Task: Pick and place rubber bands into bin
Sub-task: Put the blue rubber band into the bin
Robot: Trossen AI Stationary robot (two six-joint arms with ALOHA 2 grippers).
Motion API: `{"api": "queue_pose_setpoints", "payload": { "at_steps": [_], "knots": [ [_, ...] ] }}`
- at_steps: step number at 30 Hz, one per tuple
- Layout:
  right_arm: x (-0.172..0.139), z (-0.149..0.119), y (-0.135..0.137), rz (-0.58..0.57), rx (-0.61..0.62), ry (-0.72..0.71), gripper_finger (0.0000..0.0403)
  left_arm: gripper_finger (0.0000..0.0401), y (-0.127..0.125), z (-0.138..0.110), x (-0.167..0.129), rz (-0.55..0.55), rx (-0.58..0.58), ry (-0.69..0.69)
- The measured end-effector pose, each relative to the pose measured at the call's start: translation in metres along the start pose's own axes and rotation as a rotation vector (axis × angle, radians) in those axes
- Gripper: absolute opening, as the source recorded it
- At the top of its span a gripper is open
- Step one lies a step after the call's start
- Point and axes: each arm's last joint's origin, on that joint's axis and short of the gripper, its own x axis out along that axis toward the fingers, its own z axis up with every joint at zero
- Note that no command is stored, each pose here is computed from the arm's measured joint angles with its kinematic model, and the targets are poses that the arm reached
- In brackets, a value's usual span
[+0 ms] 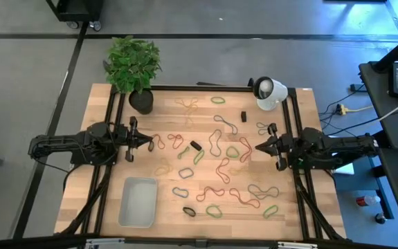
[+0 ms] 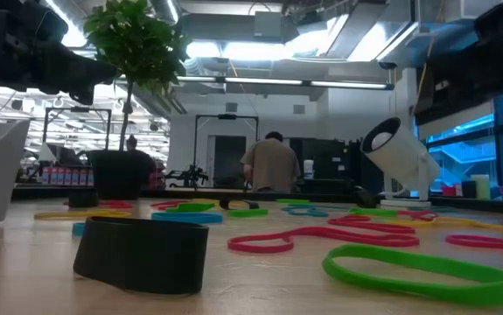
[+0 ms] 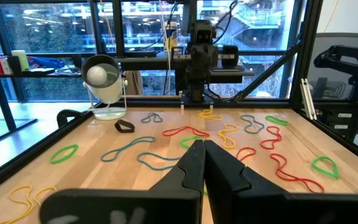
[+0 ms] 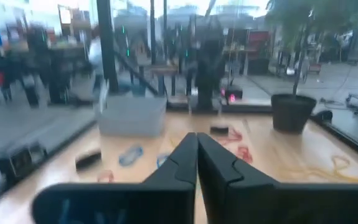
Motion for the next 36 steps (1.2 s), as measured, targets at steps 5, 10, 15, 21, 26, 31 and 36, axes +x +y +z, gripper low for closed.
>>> {"api": "queue_pose_setpoints", "payload": {
  "at_steps": [5,10,15,21,26,31,36],
  "knots": [
    [0.006,0.025,-0.005,-0.156,-0.011,0.049,0.0004,0.0004,0.0,0.0,0.0,0.0,0.0,0.0],
    [0.032,0.054,-0.011,-0.345,-0.062,0.157,0.0002,0.0004,0.0,0.0,0.0,0.0,0.0,0.0],
    [0.08,0.081,-0.021,-0.549,-0.054,0.329,0.0002,0.0004,0.0,0.0,0.0,0.0,0.0,0.0],
    [0.132,0.083,-0.056,-0.84,0.194,0.721,0.0004,0.0004,0.0,0.0,0.0,0.0,0.0,0.0],
    [0.157,0.061,-0.095,-0.903,0.423,1.059,0.0035,0.0004,0.0,0.0,0.0,0.0,0.0,0.0],
    [0.176,0.033,-0.128,-0.809,0.528,1.204,0.0092,0.0004,0.0,0.0,0.0,0.0,0.0,0.0],
    [0.185,-0.003,-0.147,-0.721,0.509,1.322,0.0149,0.0004,0.0,0.0,0.0,0.0,0.0,0.0]
  ]
}}
